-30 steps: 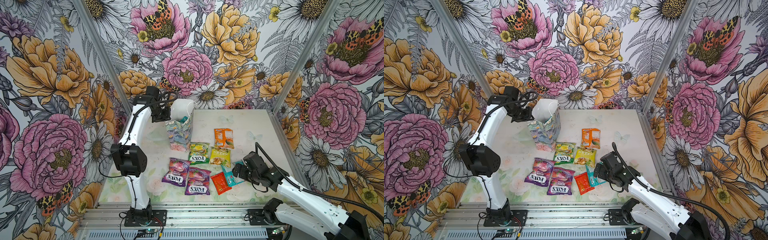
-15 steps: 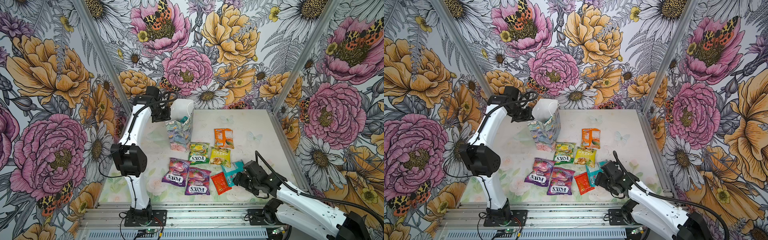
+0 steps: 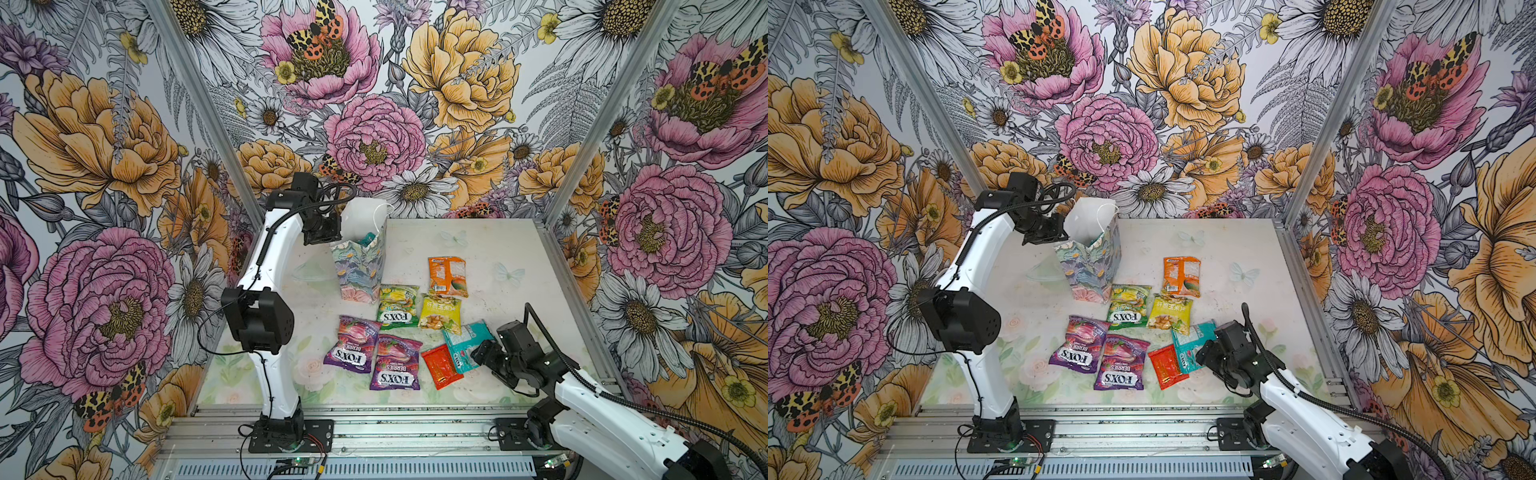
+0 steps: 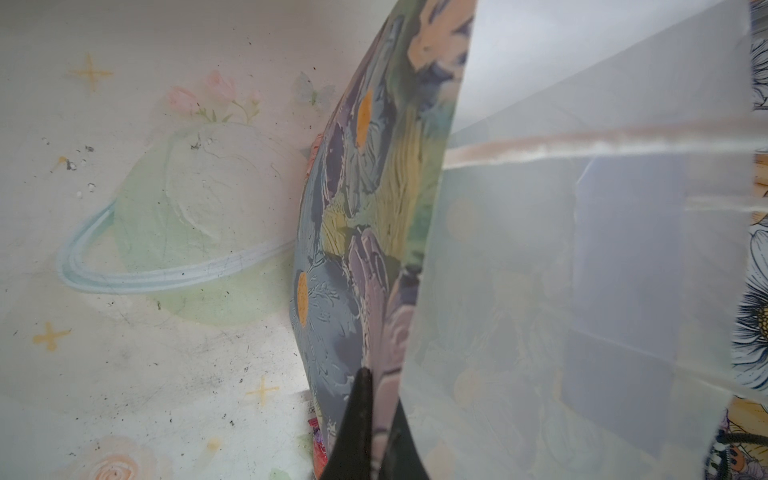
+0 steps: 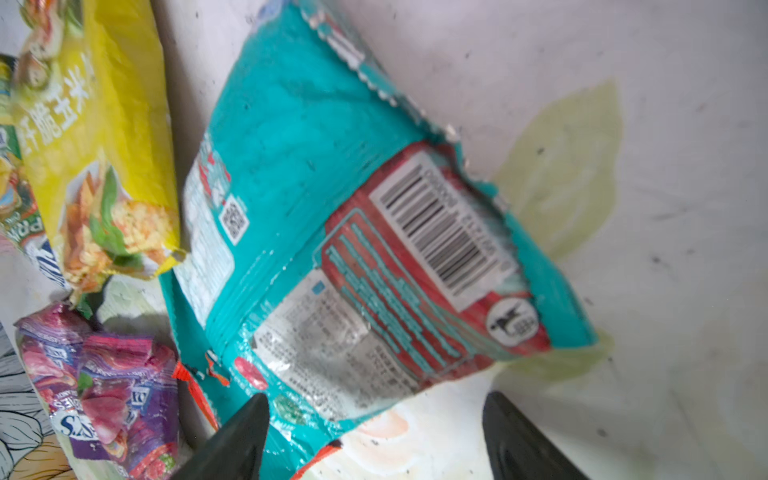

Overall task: Place the snacks into the paper bag
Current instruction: Pick up the snack from the bottom-right of the table.

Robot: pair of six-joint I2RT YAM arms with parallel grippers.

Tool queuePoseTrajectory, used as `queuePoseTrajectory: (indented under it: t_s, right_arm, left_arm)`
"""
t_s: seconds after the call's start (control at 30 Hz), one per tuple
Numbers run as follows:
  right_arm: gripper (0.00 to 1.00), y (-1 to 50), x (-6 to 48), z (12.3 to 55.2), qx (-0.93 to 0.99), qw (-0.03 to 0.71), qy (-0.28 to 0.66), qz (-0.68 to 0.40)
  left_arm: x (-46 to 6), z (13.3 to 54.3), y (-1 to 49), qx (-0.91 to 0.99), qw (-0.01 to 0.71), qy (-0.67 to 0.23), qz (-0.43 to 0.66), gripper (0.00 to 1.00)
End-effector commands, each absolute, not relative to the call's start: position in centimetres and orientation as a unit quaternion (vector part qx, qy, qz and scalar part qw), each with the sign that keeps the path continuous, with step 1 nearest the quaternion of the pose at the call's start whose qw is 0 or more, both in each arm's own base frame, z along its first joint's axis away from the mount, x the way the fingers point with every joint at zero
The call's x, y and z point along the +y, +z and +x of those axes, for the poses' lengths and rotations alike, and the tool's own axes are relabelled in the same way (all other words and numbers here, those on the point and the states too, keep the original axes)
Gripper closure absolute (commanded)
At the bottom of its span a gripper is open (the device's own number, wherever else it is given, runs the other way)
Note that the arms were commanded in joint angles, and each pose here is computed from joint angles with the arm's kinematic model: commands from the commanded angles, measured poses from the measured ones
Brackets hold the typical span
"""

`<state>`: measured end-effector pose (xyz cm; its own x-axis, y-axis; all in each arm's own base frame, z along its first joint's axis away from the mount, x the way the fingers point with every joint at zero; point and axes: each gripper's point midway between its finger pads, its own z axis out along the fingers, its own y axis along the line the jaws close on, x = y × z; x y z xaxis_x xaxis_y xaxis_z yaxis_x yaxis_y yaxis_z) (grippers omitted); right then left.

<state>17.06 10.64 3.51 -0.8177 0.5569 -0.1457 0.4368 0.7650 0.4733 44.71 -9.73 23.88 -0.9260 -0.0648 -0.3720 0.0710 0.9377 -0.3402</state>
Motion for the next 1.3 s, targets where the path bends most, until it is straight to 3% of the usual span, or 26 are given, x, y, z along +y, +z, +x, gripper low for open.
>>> queuePoseTrajectory:
  t_s: [0.0,0.33,0.8,1.13,1.27]
  right_arm:
    - [0.18,4.0,11.0,18.3,0.914,0.160,0.245,0.281]
    - [0.23,4.0,11.1,20.0,0.894,0.177,0.274,0.308]
    - [0.47,3.2,10.2,20.6,0.884,0.184,0.273,0.334]
    - [0.73,2.6,9.9,20.6,0.880,0.187,0.274,0.340]
    - [0.91,3.1,9.9,20.8,0.880,0.196,0.277,0.332]
  left_arm:
    - [-9.7,44.2,24.7,0.964,0.202,-0.175,0.007,1.00]
    - [-9.7,44.2,24.6,0.964,0.202,-0.175,0.008,1.00]
    - [-9.9,44.2,24.4,0.964,0.199,-0.177,0.009,1.00]
    - [-10.0,44.2,24.3,0.964,0.196,-0.176,0.010,1.00]
    - [-9.9,44.3,24.2,0.965,0.197,-0.176,0.009,1.00]
